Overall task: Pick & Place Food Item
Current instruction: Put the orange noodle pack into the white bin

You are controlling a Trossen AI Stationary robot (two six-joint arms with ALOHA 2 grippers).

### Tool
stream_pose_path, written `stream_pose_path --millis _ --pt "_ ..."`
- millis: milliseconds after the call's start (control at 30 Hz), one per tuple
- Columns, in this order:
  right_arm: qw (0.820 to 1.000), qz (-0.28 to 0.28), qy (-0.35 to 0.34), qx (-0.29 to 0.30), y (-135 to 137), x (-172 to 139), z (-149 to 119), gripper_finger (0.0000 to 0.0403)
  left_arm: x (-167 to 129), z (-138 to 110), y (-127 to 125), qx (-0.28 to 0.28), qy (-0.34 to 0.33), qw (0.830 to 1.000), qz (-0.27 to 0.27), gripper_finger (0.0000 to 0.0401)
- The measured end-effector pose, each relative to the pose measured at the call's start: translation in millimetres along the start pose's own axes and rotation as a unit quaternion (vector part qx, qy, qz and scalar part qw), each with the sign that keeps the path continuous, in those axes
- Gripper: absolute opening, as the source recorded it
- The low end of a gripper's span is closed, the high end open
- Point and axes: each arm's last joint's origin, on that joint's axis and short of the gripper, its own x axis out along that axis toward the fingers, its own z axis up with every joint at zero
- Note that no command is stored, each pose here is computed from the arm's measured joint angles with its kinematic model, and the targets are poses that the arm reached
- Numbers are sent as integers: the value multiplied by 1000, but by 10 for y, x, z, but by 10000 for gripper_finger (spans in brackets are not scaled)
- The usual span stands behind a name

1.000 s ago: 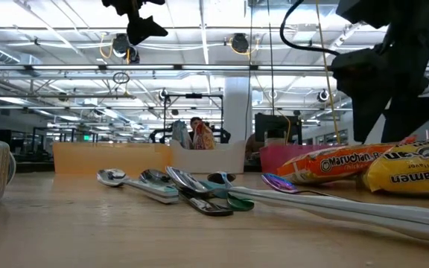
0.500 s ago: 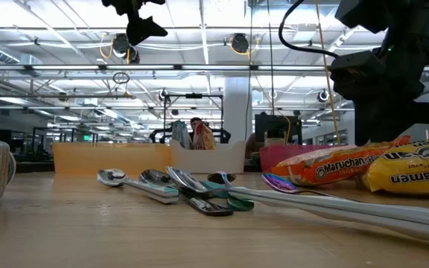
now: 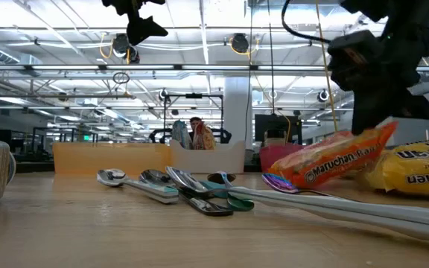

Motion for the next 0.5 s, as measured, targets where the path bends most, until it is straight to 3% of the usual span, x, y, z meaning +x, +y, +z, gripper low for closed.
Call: stream_pose_path --millis 267,500 --pt "992 57 -52 -99 249 -393 286 1 -10 146 -33 34 -66 997 -27 319" --pt "968 104 -92 -207 551 -760 577 0 33 243 -36 26 -99 992 -70 319"
